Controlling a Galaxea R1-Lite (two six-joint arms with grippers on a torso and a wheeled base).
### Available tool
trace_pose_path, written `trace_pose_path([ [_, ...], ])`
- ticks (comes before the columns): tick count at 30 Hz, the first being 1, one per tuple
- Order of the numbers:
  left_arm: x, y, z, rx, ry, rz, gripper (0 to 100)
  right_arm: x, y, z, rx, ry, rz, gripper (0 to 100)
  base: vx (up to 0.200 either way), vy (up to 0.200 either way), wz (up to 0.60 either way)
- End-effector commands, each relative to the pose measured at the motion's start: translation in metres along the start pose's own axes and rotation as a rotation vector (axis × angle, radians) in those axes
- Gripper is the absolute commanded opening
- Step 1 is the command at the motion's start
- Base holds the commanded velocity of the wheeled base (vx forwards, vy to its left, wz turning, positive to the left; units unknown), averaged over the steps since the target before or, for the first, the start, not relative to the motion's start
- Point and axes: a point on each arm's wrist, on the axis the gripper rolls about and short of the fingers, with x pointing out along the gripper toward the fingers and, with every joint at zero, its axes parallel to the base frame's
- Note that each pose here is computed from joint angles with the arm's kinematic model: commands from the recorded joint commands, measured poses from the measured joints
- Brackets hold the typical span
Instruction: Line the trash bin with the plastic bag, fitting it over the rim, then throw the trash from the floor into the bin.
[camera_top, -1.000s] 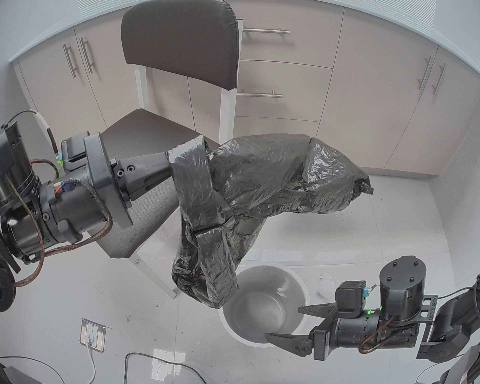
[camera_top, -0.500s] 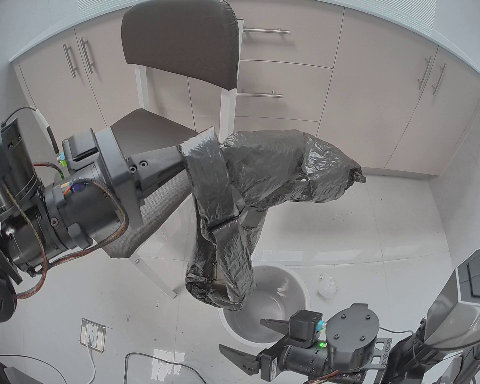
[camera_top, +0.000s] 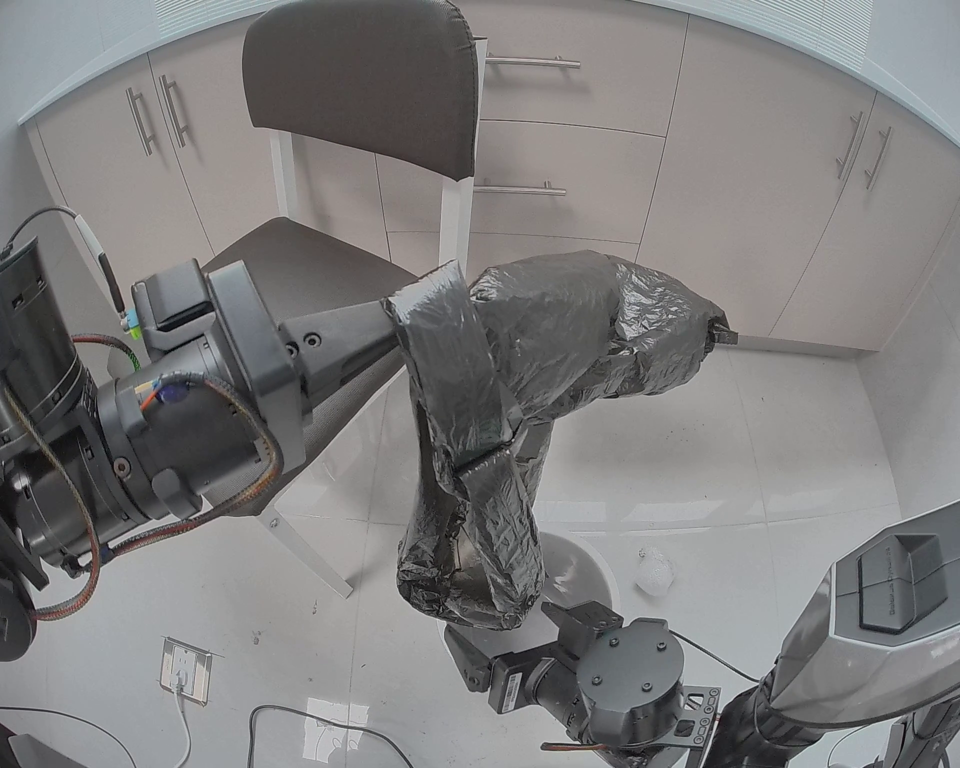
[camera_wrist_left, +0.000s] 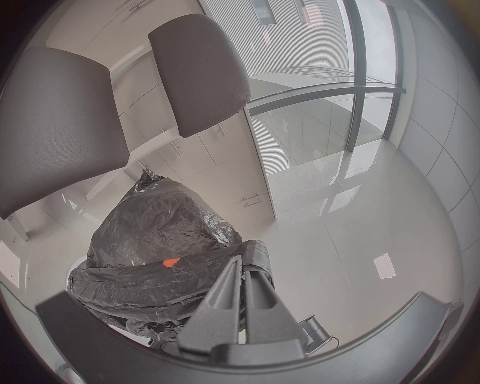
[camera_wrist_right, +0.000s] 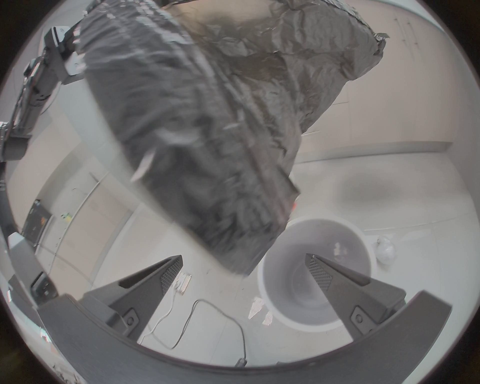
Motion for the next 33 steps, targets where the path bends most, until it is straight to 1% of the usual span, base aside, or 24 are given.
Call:
trace_pose_path([
  [1, 0.0, 0.0, -0.001, 0.0, 0.001, -0.001, 0, 0.016, 0.001, -0.003, 0.026, -0.052, -0.062, 100, 0.0, 0.0, 0.0],
  [3, 0.001, 0.0, -0.001, -0.001, 0.003, 0.001, 0, 0.017, 0.001, -0.002, 0.036, -0.081, -0.069, 100, 0.0, 0.0, 0.0],
  [6, 0.001, 0.0, -0.001, -0.001, 0.003, 0.001, 0, 0.019, 0.001, -0.004, 0.034, -0.091, -0.08, 100, 0.0, 0.0, 0.0],
  [9, 0.0, 0.0, -0.001, 0.0, 0.001, -0.001, 0, 0.027, 0.002, -0.009, 0.021, -0.12, -0.148, 100, 0.0, 0.0, 0.0],
  [11, 0.0, -0.001, 0.0, 0.001, 0.0, -0.004, 0, 0.028, 0.001, -0.011, 0.005, -0.12, -0.162, 100, 0.0, 0.0, 0.0],
  [25, -0.002, -0.001, -0.001, -0.001, 0.006, -0.008, 0, 0.029, 0.002, -0.011, -0.003, -0.129, -0.174, 100, 0.0, 0.0, 0.0],
  [26, -0.002, -0.001, -0.001, 0.0, 0.005, -0.009, 0, 0.029, 0.002, -0.01, -0.015, -0.144, -0.196, 100, 0.0, 0.0, 0.0],
  [27, -0.002, -0.001, -0.001, -0.002, 0.005, -0.009, 0, 0.029, 0.003, -0.009, -0.024, -0.16, -0.198, 100, 0.0, 0.0, 0.0],
  [33, -0.002, 0.0, -0.001, -0.004, 0.007, -0.009, 0, 0.026, 0.011, -0.005, -0.047, -0.206, -0.161, 100, 0.0, 0.0, 0.0],
])
